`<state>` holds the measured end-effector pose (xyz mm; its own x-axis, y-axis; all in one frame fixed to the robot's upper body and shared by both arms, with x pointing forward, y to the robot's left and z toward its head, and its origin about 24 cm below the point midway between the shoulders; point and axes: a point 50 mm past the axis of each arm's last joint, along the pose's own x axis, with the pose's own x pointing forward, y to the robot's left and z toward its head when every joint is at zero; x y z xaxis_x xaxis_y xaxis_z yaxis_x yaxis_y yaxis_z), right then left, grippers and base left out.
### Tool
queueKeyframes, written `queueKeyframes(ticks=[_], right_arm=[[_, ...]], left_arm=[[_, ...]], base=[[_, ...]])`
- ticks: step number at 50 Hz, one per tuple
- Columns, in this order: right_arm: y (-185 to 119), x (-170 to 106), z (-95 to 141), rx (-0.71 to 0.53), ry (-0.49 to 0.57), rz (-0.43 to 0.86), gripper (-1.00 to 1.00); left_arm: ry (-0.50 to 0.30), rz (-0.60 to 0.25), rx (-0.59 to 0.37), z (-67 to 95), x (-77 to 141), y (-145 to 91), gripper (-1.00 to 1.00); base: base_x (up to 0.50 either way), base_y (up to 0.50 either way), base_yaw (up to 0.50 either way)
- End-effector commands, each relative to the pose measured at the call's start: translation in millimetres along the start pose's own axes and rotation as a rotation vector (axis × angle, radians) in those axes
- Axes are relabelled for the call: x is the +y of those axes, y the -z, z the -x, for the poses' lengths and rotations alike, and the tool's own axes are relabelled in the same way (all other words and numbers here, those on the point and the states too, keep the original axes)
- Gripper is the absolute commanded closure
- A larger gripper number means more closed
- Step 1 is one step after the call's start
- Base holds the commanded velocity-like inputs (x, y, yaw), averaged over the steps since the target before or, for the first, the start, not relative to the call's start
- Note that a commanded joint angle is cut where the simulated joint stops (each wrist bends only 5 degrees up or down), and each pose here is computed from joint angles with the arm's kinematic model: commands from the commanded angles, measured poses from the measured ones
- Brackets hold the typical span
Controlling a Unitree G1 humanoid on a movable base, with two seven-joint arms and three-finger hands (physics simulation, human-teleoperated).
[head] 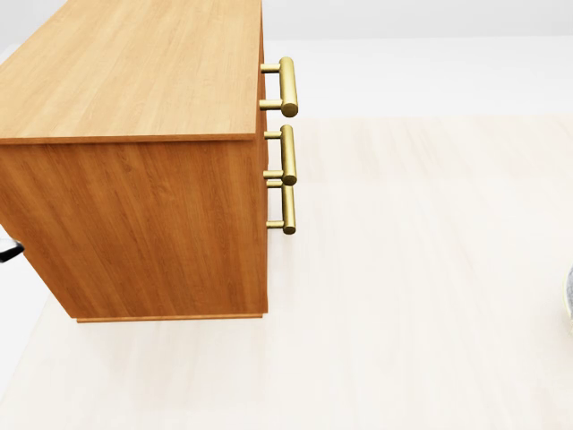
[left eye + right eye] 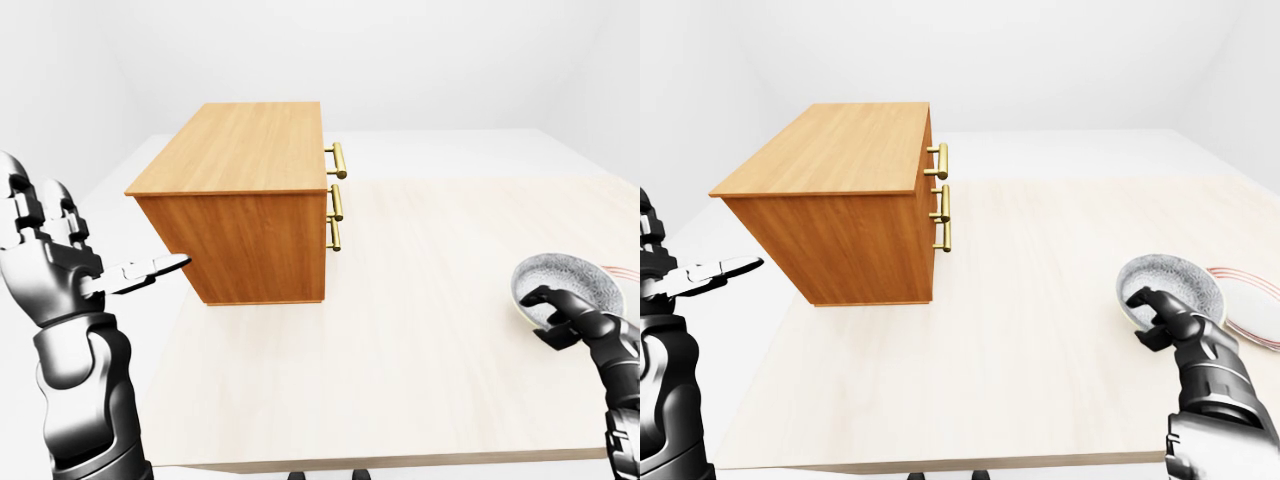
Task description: Put the bowl on top of the cabinet.
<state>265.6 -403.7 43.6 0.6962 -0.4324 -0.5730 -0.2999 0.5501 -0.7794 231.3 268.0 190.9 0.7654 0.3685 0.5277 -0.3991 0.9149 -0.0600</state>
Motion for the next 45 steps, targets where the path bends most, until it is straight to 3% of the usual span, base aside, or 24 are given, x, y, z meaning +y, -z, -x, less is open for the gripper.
queueKeyframes(ticks=[1,18,22,26,29,34,35,38,39,45], right_arm=[[-1.8,12.0,-2.2,-0.011,-0.044,0.003,1.00],[-2.5,7.8,-1.3,-0.018,-0.034,-0.006,1.00],[-7.7,-8.5,1.1,-0.029,-0.005,0.005,1.00],[-38.6,-62.9,15.3,-0.100,0.091,0.042,1.00],[-84.0,-135.0,49.3,-0.147,0.202,0.113,1.00],[-146.0,-197.5,97.6,-0.206,0.308,0.202,1.00],[-173.6,-214.2,118.7,-0.242,0.346,0.224,1.00],[-211.8,-228.6,146.2,-0.299,0.403,0.278,1.00],[-239.0,-234.1,167.8,-0.337,0.438,0.331,1.00],[-304.4,-231.9,221.1,-0.454,0.520,0.453,1.00]], left_arm=[[-0.012,0.005,0.021,-0.6,-1.5,5.3,-1.00],[-0.010,0.002,0.030,-1.1,-1.9,7.7,-1.00],[-0.010,0.002,0.030,-1.5,-2.1,7.8,-1.00],[-0.010,0.002,0.028,-1.3,-2.6,7.3,-1.00],[-0.008,0.002,0.023,-1.0,-3.1,6.2,-1.00],[-0.005,0.001,0.028,0.0,-4.4,7.4,-1.00],[-0.004,0.002,0.028,0.1,-4.3,7.1,-1.00],[-0.005,0.002,0.024,-0.1,-4.0,6.3,-1.00],[-0.005,0.003,0.023,-0.3,-3.9,6.2,-1.00],[-0.005,0.005,0.025,0.2,-3.9,6.6,-1.00]], base=[[0.00,0.00,0.00],[0.00,0.00,0.00],[0.00,0.00,0.00],[0.00,0.00,0.00],[0.00,0.00,0.00],[0.00,0.00,0.00],[0.00,0.00,0.00],[0.00,0.00,0.00],[0.00,0.00,0.00],[0.00,0.00,0.00]])
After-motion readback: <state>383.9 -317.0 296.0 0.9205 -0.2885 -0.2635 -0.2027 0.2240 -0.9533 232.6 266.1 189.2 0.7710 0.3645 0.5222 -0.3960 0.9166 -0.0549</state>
